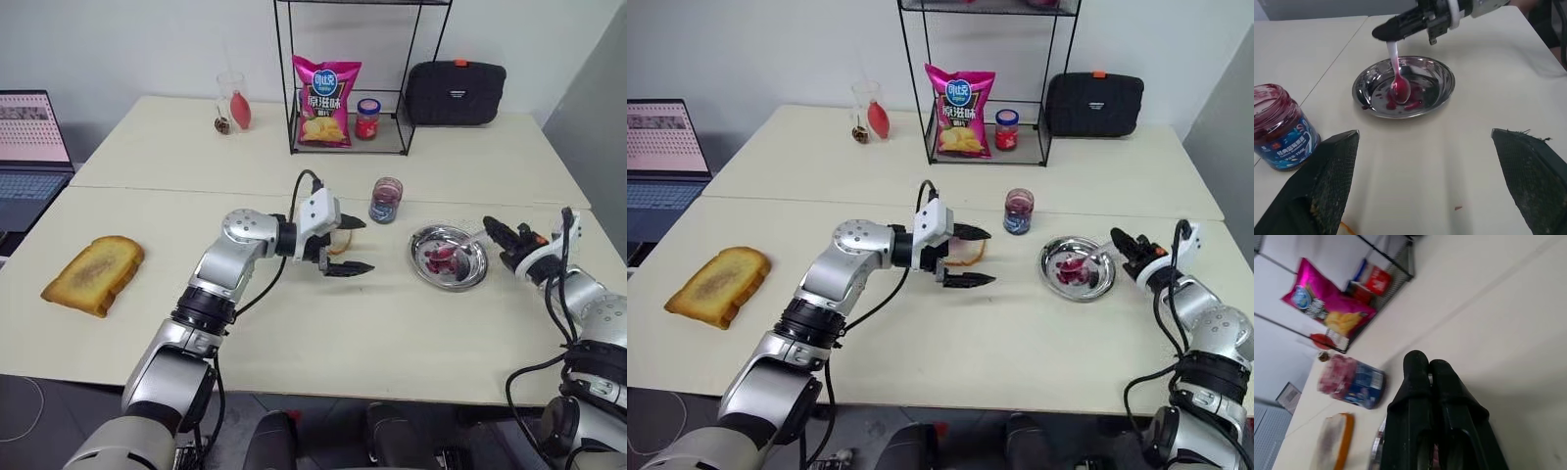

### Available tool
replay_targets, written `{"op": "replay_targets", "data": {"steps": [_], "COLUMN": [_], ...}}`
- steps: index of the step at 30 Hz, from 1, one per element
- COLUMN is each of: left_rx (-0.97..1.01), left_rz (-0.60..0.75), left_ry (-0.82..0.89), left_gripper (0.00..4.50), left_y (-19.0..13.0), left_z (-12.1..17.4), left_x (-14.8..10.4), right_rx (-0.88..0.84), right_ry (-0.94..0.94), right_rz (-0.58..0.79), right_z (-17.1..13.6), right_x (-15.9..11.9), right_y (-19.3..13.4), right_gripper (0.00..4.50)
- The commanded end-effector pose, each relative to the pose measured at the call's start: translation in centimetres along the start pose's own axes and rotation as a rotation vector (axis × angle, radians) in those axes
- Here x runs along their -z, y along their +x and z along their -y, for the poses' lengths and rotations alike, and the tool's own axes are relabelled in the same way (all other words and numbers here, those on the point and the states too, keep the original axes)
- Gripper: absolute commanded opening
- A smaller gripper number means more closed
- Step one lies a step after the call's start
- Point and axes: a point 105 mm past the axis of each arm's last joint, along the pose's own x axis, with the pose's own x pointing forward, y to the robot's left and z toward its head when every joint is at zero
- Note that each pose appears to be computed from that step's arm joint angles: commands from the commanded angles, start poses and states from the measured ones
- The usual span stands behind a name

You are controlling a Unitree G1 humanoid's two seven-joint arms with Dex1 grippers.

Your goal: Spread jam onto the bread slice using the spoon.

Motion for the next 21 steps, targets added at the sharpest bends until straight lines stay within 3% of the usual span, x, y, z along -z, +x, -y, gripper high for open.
{"op": "replay_targets", "data": {"steps": [1,7,10,21], "left_rx": [-0.045,-0.215,-0.291,-0.412], "left_rz": [0.082,0.136,0.15,0.163], "left_ry": [-0.035,-0.111,-0.137,-0.142], "left_gripper": [4.5,4.5,4.5,4.5], "left_y": [-1.6,-3.0,-3.2,-3.1], "left_z": [-0.2,-0.9,-0.8,-0.5], "left_x": [-1.6,-2.0,-1.6,-1.3], "right_rx": [-0.122,-0.182,-0.167,-0.152], "right_ry": [-0.084,-0.202,-0.293,-0.553], "right_rz": [0.107,0.205,0.212,0.133], "right_z": [-5.6,-11.9,-14.1,-15.3], "right_x": [-3.8,-6.9,-6.9,-3.4], "right_y": [0.0,1.5,3.6,9.5], "right_gripper": [0.07,0.07,0.07,0.07]}}
